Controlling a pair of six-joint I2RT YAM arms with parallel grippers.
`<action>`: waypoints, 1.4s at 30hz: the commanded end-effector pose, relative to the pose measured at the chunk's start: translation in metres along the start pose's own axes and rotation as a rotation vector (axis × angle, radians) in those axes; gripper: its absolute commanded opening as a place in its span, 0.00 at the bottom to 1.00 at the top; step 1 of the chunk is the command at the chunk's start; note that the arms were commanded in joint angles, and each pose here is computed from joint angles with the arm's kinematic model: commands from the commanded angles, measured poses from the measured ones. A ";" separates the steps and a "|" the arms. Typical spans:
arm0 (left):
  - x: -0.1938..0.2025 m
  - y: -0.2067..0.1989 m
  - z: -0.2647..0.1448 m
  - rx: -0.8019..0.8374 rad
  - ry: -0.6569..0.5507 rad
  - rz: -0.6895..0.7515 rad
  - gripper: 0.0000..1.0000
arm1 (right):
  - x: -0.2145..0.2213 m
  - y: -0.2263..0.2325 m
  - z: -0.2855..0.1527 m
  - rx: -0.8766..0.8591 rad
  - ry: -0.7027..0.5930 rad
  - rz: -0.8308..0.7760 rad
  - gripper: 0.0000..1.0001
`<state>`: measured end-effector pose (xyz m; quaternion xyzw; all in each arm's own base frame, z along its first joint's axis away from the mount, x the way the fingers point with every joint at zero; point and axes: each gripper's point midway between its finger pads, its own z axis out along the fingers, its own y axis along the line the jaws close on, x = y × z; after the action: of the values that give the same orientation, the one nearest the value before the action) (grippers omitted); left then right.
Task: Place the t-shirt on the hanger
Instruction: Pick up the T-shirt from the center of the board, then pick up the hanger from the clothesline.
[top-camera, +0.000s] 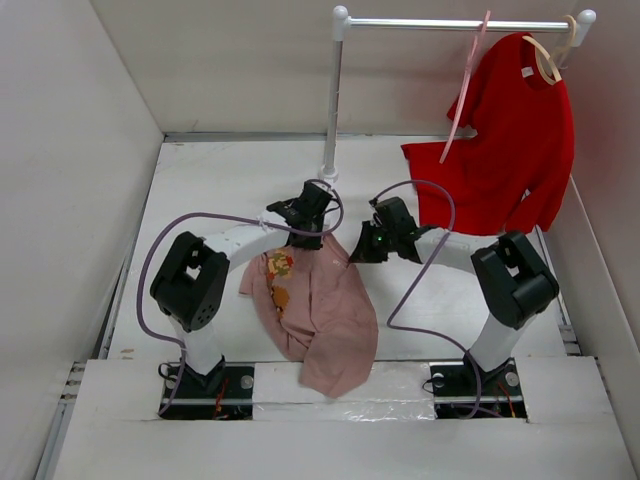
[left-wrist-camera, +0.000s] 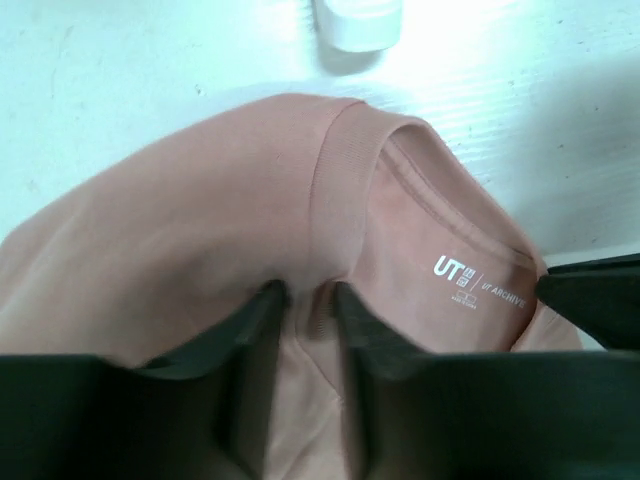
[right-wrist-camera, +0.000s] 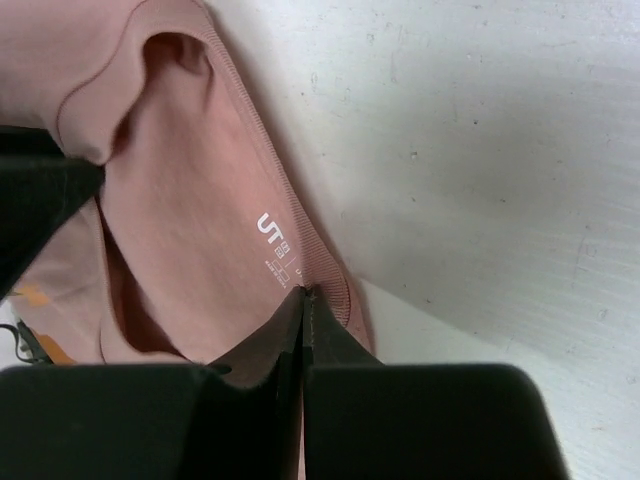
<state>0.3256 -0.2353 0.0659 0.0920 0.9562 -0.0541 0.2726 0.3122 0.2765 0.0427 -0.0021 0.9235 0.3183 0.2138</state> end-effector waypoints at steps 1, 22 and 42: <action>-0.026 -0.012 -0.006 0.036 -0.058 0.017 0.18 | -0.019 0.015 -0.013 -0.032 -0.086 -0.029 0.00; -0.053 -0.089 -0.094 0.457 -0.101 0.133 0.00 | 0.011 -0.005 -0.099 0.071 -0.126 0.005 0.00; -0.068 -0.110 -0.148 0.632 -0.211 0.093 0.00 | -0.127 0.125 -0.288 -0.041 -0.694 -0.193 0.25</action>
<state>0.2875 -0.3208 0.2002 0.2036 0.8813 -0.3033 0.2999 0.2864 0.2068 0.2714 0.0022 0.8519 0.2982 0.4306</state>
